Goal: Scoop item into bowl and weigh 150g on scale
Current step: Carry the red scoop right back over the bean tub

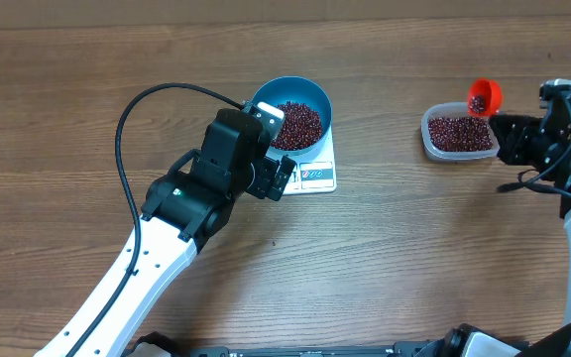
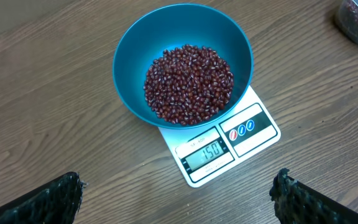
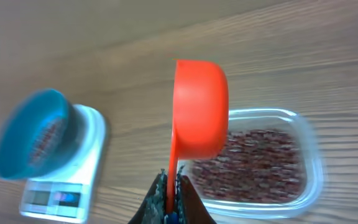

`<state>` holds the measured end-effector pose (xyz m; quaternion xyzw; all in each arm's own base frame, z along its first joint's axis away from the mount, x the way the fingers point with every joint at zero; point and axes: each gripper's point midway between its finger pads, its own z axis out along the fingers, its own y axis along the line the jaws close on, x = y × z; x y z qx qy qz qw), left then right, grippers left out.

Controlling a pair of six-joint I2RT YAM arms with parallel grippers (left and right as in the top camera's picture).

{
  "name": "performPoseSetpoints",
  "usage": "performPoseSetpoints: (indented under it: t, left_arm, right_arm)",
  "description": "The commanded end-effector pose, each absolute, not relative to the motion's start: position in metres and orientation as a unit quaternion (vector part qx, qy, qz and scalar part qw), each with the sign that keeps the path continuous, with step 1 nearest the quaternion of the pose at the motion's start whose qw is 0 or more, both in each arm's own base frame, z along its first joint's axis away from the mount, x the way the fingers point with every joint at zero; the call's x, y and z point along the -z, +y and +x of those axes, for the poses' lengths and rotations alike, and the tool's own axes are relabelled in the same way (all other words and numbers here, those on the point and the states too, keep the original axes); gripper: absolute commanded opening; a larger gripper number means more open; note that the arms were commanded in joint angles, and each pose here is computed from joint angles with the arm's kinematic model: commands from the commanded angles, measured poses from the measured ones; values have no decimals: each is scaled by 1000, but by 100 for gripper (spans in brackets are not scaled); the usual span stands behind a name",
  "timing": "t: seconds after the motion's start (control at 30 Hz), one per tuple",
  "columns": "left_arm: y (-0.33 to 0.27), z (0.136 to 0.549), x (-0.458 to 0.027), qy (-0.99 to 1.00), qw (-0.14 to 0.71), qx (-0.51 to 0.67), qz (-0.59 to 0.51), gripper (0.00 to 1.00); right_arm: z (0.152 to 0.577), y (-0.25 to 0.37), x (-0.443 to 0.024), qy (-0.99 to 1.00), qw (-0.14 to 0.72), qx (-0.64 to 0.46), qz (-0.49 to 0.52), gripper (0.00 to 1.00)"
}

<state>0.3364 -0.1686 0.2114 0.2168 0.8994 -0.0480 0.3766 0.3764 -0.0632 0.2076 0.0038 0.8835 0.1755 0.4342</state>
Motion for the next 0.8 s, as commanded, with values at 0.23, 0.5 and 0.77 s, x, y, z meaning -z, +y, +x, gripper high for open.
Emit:
performPoseSetpoints:
  t: [0.23, 0.5, 0.77]
  left_arm:
    - [-169, 335, -219, 894, 387, 53, 220, 99]
    - [-169, 335, -219, 894, 387, 53, 220, 100]
    - [-169, 335, -219, 894, 387, 53, 220, 100]
  right_arm:
    - [374, -63, -189, 910, 395, 0, -124, 4]
    - [377, -82, -182, 920, 370, 79, -100, 4]
    - [380, -83, -158, 936, 351, 2, 40, 4]
